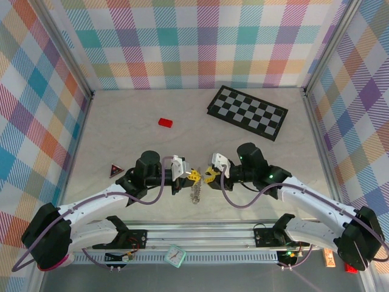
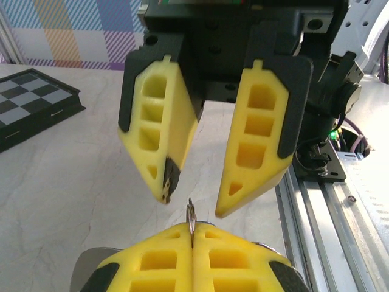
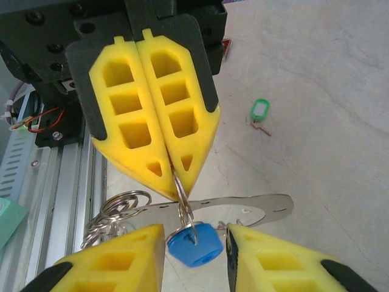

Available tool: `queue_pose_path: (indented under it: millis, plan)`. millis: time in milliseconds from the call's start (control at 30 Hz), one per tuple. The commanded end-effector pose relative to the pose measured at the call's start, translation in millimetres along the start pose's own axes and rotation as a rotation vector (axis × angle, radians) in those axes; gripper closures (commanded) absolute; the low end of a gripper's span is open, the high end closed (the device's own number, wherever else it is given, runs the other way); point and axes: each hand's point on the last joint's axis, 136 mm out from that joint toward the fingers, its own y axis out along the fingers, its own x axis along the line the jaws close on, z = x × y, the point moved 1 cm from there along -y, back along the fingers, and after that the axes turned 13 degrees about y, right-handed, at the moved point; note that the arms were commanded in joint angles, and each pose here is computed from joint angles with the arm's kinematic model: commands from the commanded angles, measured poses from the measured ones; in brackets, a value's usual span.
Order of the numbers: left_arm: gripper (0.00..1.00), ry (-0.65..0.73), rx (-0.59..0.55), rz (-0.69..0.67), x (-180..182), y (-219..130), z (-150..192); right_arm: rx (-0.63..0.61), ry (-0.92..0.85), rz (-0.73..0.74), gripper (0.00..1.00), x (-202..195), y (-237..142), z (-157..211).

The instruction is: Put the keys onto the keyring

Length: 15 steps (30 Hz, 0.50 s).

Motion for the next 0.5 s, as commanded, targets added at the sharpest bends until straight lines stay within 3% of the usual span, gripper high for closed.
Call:
queue_pose_path:
  millis: [0,467]
  plan:
    - [1.00,0.042,-0.077,0.013,-2.9,-2.7,-18.6,-0.028,-0.012,-0.035,0.69,4.3,0.3,-10.4]
    - [1.00,0.056,-0.093,0.019,-4.4,-4.6,-23.9,0.020,-0.030,0.004,1.00,-0.1,-2.3,-1.2]
